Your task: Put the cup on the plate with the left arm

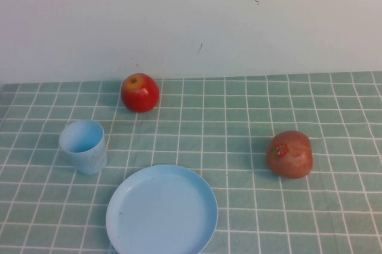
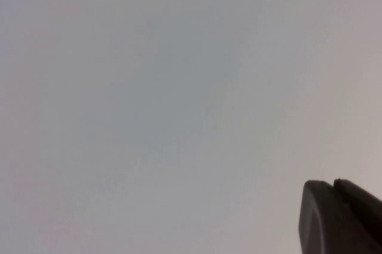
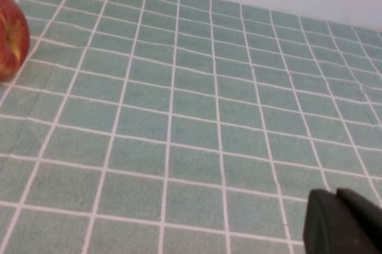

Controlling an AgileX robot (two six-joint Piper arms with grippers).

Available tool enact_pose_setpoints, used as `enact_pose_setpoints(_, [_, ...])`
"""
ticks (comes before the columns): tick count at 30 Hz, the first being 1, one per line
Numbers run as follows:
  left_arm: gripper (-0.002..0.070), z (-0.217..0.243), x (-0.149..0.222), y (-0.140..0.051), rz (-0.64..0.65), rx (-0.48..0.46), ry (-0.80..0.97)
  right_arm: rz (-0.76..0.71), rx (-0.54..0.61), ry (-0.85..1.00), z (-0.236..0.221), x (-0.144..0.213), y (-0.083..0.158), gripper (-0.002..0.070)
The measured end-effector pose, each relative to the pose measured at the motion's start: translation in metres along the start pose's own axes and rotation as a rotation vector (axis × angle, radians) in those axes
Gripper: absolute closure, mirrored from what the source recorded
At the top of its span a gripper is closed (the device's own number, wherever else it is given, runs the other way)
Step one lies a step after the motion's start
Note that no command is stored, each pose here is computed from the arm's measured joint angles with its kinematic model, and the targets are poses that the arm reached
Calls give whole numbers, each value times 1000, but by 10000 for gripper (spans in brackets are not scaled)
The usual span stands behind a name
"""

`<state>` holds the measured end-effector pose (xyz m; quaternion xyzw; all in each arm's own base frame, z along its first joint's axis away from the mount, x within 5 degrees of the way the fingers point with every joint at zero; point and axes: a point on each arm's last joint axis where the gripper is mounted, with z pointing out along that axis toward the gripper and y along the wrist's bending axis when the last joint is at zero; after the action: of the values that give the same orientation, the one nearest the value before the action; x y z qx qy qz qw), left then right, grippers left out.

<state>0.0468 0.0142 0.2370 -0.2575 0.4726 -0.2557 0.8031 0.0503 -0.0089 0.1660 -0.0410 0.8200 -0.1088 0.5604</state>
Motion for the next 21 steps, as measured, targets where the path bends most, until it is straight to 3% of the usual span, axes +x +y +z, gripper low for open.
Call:
enact_pose_setpoints(4, [677, -2, -17, -12, -23, 125, -175, 0, 0, 0, 0, 0, 0, 678])
enact_pose_setpoints(7, [677, 3, -29, -31, -38, 170, -142, 0, 0, 0, 0, 0, 0, 678])
enact_pose_setpoints(11, [677, 11, -60, -72, 57, 175, -21, 0, 0, 0, 0, 0, 0, 678])
enact_pose_setpoints(16, [677, 46, -78, -99, 173, 30, 228, 0, 0, 0, 0, 0, 0, 678])
enact_pose_setpoints(21, [677, 86, -49, -94, 249, -200, 728, 0, 0, 0, 0, 0, 0, 678])
